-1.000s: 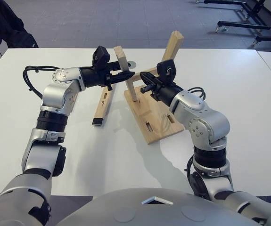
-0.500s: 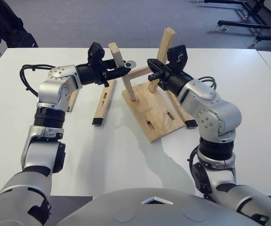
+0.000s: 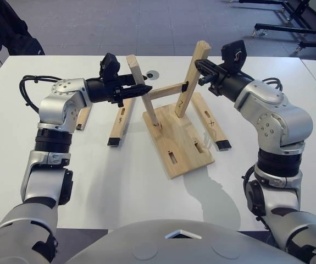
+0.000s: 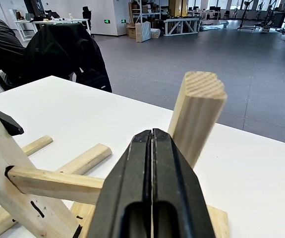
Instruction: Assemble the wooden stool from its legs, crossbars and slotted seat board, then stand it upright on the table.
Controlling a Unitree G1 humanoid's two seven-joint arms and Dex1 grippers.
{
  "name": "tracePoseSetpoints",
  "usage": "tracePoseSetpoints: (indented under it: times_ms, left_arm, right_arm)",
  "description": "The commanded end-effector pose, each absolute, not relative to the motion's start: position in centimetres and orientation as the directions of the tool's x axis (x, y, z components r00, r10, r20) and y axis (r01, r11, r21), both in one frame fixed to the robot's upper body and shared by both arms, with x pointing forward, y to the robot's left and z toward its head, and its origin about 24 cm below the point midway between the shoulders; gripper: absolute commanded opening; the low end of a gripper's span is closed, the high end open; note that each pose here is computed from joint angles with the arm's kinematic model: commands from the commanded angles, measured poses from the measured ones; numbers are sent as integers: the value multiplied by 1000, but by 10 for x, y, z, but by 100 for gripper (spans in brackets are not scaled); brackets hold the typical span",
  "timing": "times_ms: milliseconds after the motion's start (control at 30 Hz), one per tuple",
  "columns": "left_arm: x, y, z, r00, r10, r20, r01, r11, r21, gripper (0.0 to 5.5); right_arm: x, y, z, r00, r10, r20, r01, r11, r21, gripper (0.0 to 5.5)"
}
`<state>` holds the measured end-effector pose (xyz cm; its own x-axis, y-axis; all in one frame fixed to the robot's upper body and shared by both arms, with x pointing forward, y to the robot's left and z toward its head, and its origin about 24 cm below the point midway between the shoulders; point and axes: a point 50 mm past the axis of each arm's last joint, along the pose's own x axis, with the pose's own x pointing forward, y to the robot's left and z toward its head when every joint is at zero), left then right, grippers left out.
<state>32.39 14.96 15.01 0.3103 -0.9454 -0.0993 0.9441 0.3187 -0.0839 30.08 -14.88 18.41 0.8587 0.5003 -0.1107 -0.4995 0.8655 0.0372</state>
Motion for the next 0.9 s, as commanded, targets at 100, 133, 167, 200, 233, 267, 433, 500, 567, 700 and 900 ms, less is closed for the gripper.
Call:
tracePoseSetpoints:
  times_ms: [100,133,167,200,233,267,433,500,567,700,900]
  left_arm:
    - [310,150,154,215,-964,-155,975,221,-21,204]
    - [307,150,153,204,-963,-176,978,208,-7,204]
    - [306,150,151,193,-962,-192,981,196,5,204]
    - [304,150,150,185,-960,-209,983,185,17,204]
    - [303,150,149,181,-959,-220,983,180,25,204]
    - [303,151,149,179,-958,-224,984,178,29,204]
    - [309,151,151,210,-955,-211,978,209,25,204]
    - [310,149,150,215,-954,-209,976,214,26,204]
    - [311,148,150,218,-954,-207,976,218,27,204]
    - [314,146,149,224,-952,-208,974,223,29,204]
    - [320,142,146,249,-939,-238,968,249,29,204]
  right_arm:
    - [307,-163,203,876,479,-58,-473,876,89,2]
    - [307,-163,206,875,481,-49,-476,875,93,2]
    - [307,-163,208,874,485,-34,-479,870,116,2]
    - [308,-164,212,874,485,-21,-478,868,130,2]
    - [309,-164,216,875,485,-5,-479,865,147,2]
    - [310,-165,219,876,482,7,-477,864,165,2]
    - [309,-160,223,870,493,10,-488,857,167,2]
    - [309,-159,223,871,492,10,-487,857,168,2]
    - [310,-158,224,873,488,13,-483,860,166,2]
    - [309,-157,227,875,483,32,-480,858,183,2]
    - [313,-165,245,885,458,87,-465,858,216,2]
